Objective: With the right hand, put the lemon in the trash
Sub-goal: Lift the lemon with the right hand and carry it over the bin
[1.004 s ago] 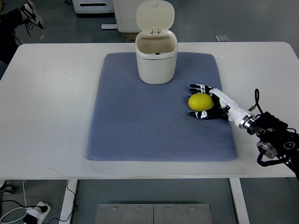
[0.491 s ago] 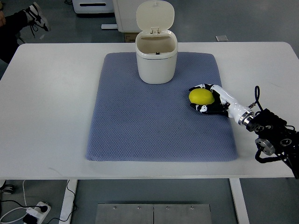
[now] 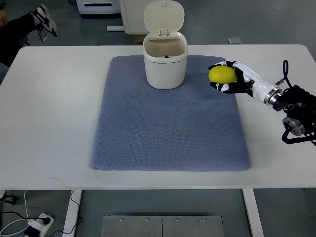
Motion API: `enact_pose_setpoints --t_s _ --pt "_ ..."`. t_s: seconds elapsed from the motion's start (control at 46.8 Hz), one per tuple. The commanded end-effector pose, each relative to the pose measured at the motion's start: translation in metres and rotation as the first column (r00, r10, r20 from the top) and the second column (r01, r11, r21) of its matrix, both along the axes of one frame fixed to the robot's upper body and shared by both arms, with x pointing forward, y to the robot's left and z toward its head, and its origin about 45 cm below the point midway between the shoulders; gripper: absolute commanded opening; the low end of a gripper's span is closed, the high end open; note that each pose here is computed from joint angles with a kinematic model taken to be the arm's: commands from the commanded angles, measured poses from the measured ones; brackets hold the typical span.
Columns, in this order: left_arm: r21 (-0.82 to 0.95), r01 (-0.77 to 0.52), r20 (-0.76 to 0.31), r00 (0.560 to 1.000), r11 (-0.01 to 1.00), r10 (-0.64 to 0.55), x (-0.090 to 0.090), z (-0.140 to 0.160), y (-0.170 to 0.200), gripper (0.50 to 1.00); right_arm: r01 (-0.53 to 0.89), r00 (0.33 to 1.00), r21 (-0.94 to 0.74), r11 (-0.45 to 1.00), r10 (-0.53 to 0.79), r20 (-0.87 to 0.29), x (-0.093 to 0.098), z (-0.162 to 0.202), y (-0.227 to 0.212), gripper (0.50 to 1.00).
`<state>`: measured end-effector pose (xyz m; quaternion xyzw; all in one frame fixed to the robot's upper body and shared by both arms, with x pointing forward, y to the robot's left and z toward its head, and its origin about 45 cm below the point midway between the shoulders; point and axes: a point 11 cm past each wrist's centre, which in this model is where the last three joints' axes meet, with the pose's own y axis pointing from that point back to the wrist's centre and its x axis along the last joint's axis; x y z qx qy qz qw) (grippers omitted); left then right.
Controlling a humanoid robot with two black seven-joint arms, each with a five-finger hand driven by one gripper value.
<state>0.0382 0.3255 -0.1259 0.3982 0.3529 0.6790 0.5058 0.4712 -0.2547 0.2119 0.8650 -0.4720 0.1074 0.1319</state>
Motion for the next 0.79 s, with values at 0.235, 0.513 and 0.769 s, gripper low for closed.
enact_pose_setpoints --t_s 0.235,0.513,0.769 --pt "0.0 0.0 0.0 1.0 1.0 0.0 0.0 0.0 0.0 1.0 0.021 0.999 -0.047 0.999 -0.02 0.03 0.025 0.047 -0.002 0.5" --pt "0.0 0.0 0.0 1.0 1.0 0.0 0.0 0.0 0.0 1.0 0.037 0.999 -0.1 0.994 -0.033 0.04 0.044 0.087 0.014 0.5" --pt "0.0 0.0 0.0 1.0 1.0 0.0 0.0 0.0 0.0 1.0 0.038 0.998 -0.137 0.99 -0.031 0.05 0.056 0.117 0.044 0.5"
